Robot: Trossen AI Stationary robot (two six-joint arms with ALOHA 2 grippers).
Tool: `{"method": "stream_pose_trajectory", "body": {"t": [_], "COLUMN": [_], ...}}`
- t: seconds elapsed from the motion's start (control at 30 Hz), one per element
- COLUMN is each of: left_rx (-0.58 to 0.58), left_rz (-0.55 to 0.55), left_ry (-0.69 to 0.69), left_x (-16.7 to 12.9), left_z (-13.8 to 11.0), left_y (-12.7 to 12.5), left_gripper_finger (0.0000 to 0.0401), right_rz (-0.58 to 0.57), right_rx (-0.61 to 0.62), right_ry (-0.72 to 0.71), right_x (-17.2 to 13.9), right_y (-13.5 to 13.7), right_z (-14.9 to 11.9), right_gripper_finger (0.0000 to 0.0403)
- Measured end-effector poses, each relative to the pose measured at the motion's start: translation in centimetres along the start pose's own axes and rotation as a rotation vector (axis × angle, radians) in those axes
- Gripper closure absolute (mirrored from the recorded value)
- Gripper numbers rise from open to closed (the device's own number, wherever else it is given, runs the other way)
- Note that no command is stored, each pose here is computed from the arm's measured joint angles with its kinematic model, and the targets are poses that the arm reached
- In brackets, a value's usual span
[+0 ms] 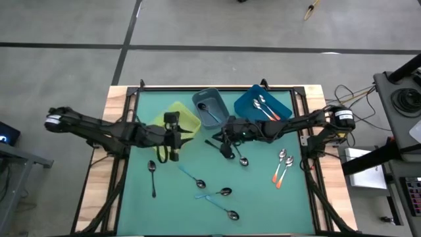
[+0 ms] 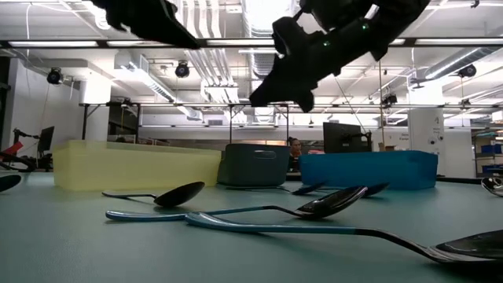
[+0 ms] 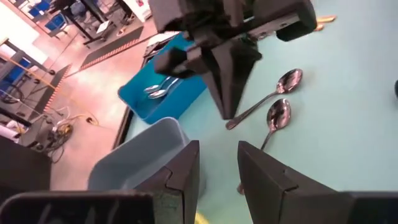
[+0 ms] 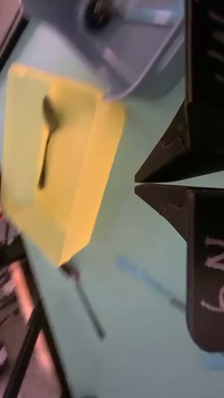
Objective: Sort silverware by color (type)
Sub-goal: Put the black spoon into the yellow bin
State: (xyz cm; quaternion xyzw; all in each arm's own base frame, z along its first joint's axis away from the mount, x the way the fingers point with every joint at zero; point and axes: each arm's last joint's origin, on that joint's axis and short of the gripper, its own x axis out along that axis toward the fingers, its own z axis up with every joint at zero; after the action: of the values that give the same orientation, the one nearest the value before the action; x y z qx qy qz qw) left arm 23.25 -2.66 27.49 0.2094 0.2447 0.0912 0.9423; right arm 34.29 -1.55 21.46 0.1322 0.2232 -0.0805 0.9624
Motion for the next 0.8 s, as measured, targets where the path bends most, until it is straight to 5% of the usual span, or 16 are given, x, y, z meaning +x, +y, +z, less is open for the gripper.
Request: {"method": "stream_pose_trajectory", "body": {"t": [0.33,0.8], "left_rx": [0.099,0.144], "left_rz": [-0.128,-0.294], "left_ry": [0.040,0.143], "left_x": [6.1,15.0], "left_z": [-0.9,-0.8], "left_y": [-3.1,-3.9], "left_gripper_finger": [0.0310,0.0309], "right_rz": [-0.018,0.048], "right_rx": [-0.101,-0.248], "right_ry": [-0.099,-0.273], "right_x": [-3.9,-9.9], "right_y": [0.7,-0.1], "right_z": [0.3,-0.8], "right_gripper_finger": [0.0394,0.0394]}}
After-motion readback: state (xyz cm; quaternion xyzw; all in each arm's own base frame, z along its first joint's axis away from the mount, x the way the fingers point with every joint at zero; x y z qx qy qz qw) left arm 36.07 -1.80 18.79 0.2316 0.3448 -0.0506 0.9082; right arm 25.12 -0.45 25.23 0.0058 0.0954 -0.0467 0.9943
